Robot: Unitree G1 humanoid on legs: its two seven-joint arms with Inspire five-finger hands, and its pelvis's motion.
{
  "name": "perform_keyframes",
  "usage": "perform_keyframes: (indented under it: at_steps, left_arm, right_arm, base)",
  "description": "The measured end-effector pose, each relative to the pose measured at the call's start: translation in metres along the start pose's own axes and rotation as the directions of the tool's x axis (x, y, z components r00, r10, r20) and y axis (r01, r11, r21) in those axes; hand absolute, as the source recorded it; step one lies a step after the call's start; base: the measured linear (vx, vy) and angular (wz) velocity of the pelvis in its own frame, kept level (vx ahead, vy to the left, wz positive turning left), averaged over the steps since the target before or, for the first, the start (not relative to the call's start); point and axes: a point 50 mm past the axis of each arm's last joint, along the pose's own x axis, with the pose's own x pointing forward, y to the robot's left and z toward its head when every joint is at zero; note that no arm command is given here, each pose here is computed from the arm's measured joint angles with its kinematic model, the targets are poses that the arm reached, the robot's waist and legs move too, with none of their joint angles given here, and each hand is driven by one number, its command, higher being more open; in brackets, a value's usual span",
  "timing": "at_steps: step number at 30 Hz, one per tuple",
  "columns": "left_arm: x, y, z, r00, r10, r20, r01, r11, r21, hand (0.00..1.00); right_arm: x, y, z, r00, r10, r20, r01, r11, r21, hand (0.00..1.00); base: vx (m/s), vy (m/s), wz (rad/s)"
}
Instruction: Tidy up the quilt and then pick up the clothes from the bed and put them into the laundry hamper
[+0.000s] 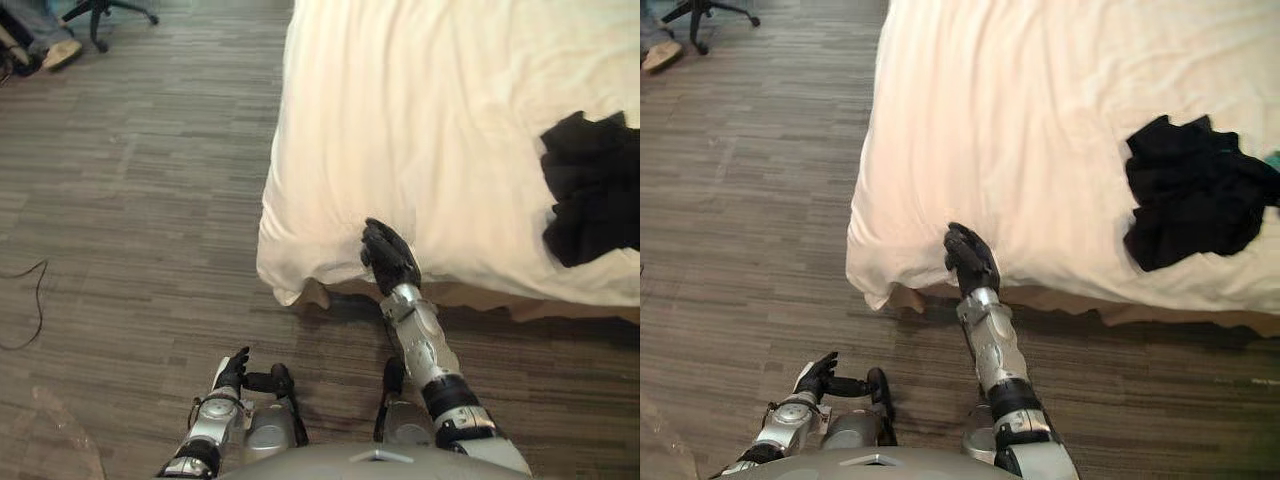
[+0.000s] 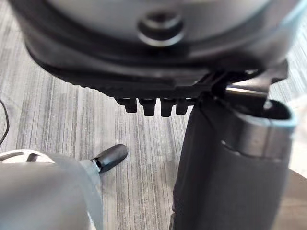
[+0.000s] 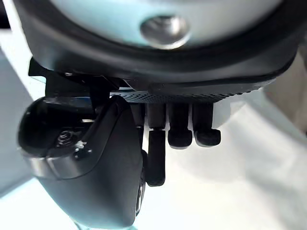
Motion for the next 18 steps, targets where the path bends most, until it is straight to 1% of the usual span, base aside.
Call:
perform_keyframes:
  at_steps: [1,2,3,4,5,6,7,8,9,10,11,13,14,16,18]
  left_arm:
    - [0.000,0.000,0.000,1.000,-0.001,-0.002,0.001,1.000,-0.008,1.00]
    - [0.000,-0.001,0.000,1.000,-0.007,-0.008,0.006,0.999,-0.043,1.00]
    - [0.000,-0.001,-0.001,1.000,-0.005,-0.012,0.005,0.999,-0.053,1.00]
    - [0.000,0.000,-0.002,1.000,-0.002,-0.016,0.001,0.998,-0.063,1.00]
    - [0.000,0.001,-0.003,1.000,0.003,-0.022,-0.005,0.997,-0.072,1.00]
    - [-0.002,0.002,-0.009,0.999,0.008,-0.039,-0.012,0.996,-0.088,1.00]
    - [-0.003,0.002,-0.012,0.999,0.009,-0.046,-0.013,0.996,-0.092,1.00]
    - [-0.004,0.002,-0.017,0.998,0.008,-0.059,-0.013,0.996,-0.094,1.00]
    - [-0.005,0.002,-0.019,0.998,0.009,-0.065,-0.015,0.995,-0.096,1.00]
    - [-0.006,0.004,-0.021,0.997,0.014,-0.070,-0.021,0.995,-0.103,1.00]
    - [-0.006,0.006,-0.021,0.997,0.020,-0.069,-0.027,0.994,-0.103,1.00]
    - [-0.004,0.010,-0.014,0.999,0.028,-0.047,-0.033,0.995,-0.098,1.00]
    - [-0.003,0.010,-0.011,0.999,0.029,-0.033,-0.032,0.995,-0.100,1.00]
    - [-0.003,0.005,-0.006,1.000,0.019,0.000,-0.018,0.994,-0.107,1.00]
    - [-0.005,-0.007,-0.011,1.000,-0.010,-0.018,0.007,0.989,-0.150,1.00]
  right_arm:
    - [-0.003,-0.005,-0.002,1.000,-0.018,-0.005,0.018,1.000,0.009,0.00]
    - [-0.010,-0.020,-0.006,0.997,-0.079,-0.023,0.079,0.996,0.036,0.00]
    - [-0.013,-0.028,-0.007,0.993,-0.111,-0.025,0.112,0.992,0.049,0.00]
    - [-0.019,-0.045,-0.009,0.982,-0.186,-0.040,0.189,0.979,0.077,0.00]
    - [-0.031,-0.073,-0.013,0.941,-0.334,-0.060,0.339,0.930,0.145,0.00]
    - [-0.049,-0.105,-0.015,0.872,-0.484,-0.075,0.489,0.852,0.188,0.00]
    - [-0.059,-0.120,-0.015,0.834,-0.545,-0.084,0.551,0.811,0.197,0.00]
    - [-0.081,-0.149,-0.014,0.758,-0.645,-0.097,0.650,0.735,0.191,0.00]
    - [-0.096,-0.167,-0.009,0.711,-0.697,-0.093,0.701,0.694,0.164,1.00]
    - [-0.117,-0.187,-0.005,0.658,-0.748,-0.088,0.752,0.646,0.128,1.00]
    - [-0.133,-0.200,-0.002,0.617,-0.783,-0.084,0.787,0.609,0.104,1.00]
    - [-0.146,-0.210,-0.004,0.578,-0.809,-0.106,0.816,0.573,0.077,1.00]
    - [-0.149,-0.212,-0.008,0.566,-0.814,-0.127,0.824,0.563,0.064,1.00]
    - [-0.145,-0.214,-0.009,0.574,-0.804,-0.154,0.815,0.580,0.010,1.00]
    - [-0.143,-0.216,-0.014,0.579,-0.787,-0.213,0.786,0.608,-0.109,1.00]
  base:
    - [-0.01,-0.001,-0.55]
    - [0.00,-0.004,-0.52]
    - [0.01,-0.015,-0.62]
    - [0.03,-0.014,-0.65]
    - [0.06,-0.015,-0.88]
    - [0.07,-0.005,-0.88]
    - [0.10,-0.010,-0.95]
    - [0.10,-0.012,-0.92]
    - [0.15,-0.002,-1.08]
    - [0.13,0.000,-1.12]
    - [0.12,0.010,-0.97]
    - [0.09,-0.026,-1.05]
    - [0.08,-0.054,-1.52]
    - [0.00,0.001,-1.54]
    - [-0.10,0.217,-1.62]
